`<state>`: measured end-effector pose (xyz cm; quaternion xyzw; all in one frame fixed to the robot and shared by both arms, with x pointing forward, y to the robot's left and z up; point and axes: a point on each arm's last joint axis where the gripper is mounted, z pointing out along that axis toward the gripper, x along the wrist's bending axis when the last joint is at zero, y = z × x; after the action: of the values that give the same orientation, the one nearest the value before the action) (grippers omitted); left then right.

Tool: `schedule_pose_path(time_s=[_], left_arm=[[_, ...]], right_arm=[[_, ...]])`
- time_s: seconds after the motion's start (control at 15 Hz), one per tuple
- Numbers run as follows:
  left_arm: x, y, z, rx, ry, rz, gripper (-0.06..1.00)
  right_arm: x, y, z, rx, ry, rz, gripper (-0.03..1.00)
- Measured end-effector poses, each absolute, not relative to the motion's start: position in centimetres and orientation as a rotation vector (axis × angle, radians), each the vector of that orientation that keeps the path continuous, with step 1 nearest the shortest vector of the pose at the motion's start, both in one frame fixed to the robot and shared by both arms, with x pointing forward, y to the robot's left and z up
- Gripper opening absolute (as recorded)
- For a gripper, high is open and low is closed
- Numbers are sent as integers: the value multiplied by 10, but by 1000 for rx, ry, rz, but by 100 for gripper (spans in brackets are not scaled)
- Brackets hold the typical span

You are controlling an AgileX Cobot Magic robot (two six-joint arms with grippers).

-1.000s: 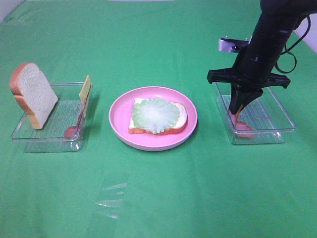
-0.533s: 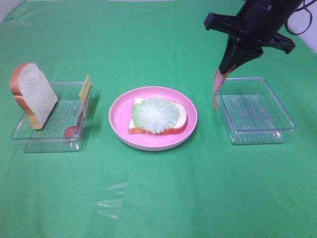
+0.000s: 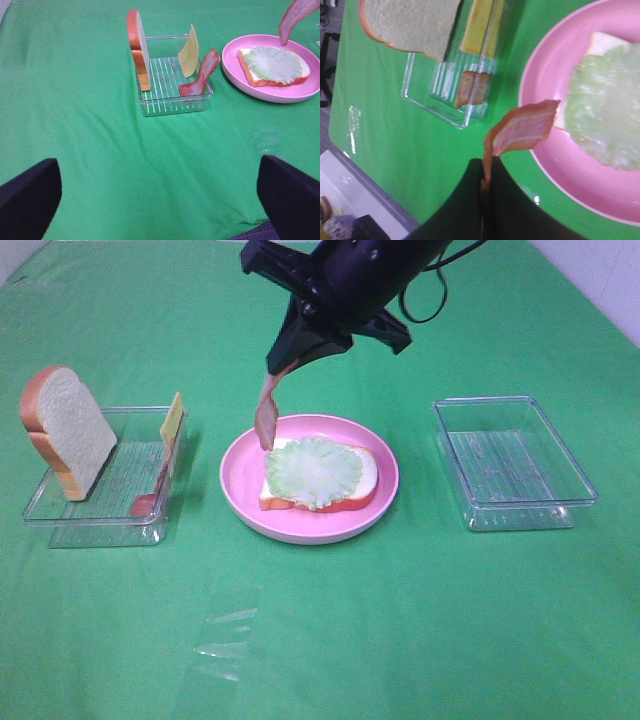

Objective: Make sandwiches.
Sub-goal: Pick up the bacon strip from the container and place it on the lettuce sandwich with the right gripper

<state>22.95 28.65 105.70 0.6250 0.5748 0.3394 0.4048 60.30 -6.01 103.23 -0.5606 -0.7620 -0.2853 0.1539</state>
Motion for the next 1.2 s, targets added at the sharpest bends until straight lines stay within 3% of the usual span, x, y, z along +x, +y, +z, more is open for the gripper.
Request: schedule_pose_path(time_s=[0.33, 0.6, 1.2], left_arm=[[229, 287, 1057, 1577, 1451, 857, 98], [229, 287, 1057, 1577, 1451, 857, 98], [229, 287, 1057, 1577, 1451, 857, 98]], right_arm=[[624, -28, 992, -1507, -2089, -831, 2], [631, -33, 955, -1499, -2238, -685, 2], [641, -65, 947, -1588, -2498, -464, 2]])
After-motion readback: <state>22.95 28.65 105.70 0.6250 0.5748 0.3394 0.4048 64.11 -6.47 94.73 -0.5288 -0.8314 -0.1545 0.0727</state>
